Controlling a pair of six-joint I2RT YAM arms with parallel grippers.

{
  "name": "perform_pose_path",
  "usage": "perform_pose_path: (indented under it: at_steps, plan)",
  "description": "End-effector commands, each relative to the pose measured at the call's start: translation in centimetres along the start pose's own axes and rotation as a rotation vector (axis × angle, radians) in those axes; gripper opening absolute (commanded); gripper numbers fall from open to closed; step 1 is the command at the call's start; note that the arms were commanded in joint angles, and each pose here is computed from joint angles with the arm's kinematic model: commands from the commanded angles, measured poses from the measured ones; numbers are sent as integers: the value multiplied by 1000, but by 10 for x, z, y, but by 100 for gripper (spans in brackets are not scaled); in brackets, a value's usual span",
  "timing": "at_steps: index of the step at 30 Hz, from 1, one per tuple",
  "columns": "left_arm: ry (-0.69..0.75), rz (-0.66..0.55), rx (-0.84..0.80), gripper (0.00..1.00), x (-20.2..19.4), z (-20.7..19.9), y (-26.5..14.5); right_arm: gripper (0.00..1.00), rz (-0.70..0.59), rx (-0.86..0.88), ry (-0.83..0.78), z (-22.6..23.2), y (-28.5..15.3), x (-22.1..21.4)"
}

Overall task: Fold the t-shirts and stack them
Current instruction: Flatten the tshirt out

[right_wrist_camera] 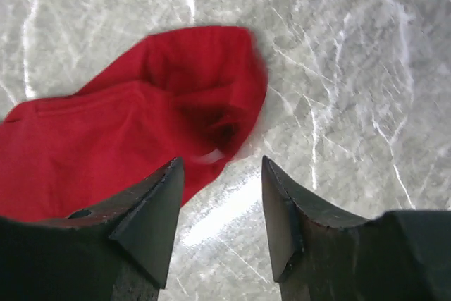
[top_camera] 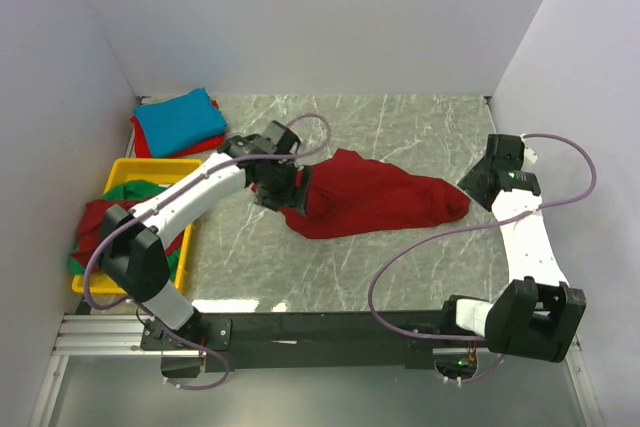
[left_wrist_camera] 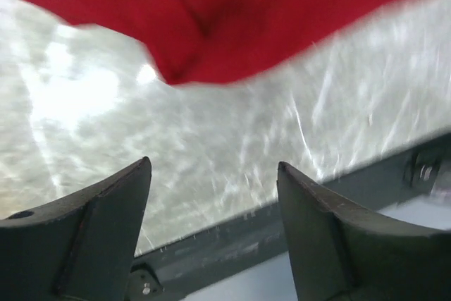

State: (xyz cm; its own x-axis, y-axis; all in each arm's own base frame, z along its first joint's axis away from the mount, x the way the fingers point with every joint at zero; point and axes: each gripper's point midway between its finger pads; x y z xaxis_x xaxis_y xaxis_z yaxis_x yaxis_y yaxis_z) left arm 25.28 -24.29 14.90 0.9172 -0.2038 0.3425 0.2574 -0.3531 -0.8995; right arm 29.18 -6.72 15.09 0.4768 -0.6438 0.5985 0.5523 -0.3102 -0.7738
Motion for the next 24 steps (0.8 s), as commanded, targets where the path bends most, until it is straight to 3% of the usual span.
perform_pose_path:
  at_steps: [1, 5, 11, 15, 24]
  plan:
    - [-137, -159, 51, 76, 47, 28, -20, 56, -55, -8, 19, 1, -1, 16]
    - [-221, -205, 91, 71, 80, 51, -6, 56, -36, 87, 24, 24, 1, 21]
    - [-242, -269, 101, 63, 135, 53, 27, 53, 15, 201, 26, 49, 7, 15]
    - [-243, -218, 198, 60, 148, 74, 62, 53, 36, 287, 22, 64, 8, 9]
    - [-275, -193, 313, 57, 158, 124, 90, 52, 82, 357, -12, 77, 11, -4]
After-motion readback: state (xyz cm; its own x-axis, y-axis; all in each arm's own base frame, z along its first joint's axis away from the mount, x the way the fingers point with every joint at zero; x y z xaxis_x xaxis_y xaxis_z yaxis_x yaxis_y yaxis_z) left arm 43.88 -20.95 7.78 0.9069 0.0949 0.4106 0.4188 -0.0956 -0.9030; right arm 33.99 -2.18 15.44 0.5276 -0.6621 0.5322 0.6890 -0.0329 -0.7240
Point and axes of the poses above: each gripper's point midway between its finger pads, its own y axis out along the fingers, its own z axis along the line the jaws close on, x = y × z, and after that the axes turned 1 degree about y, right-handed
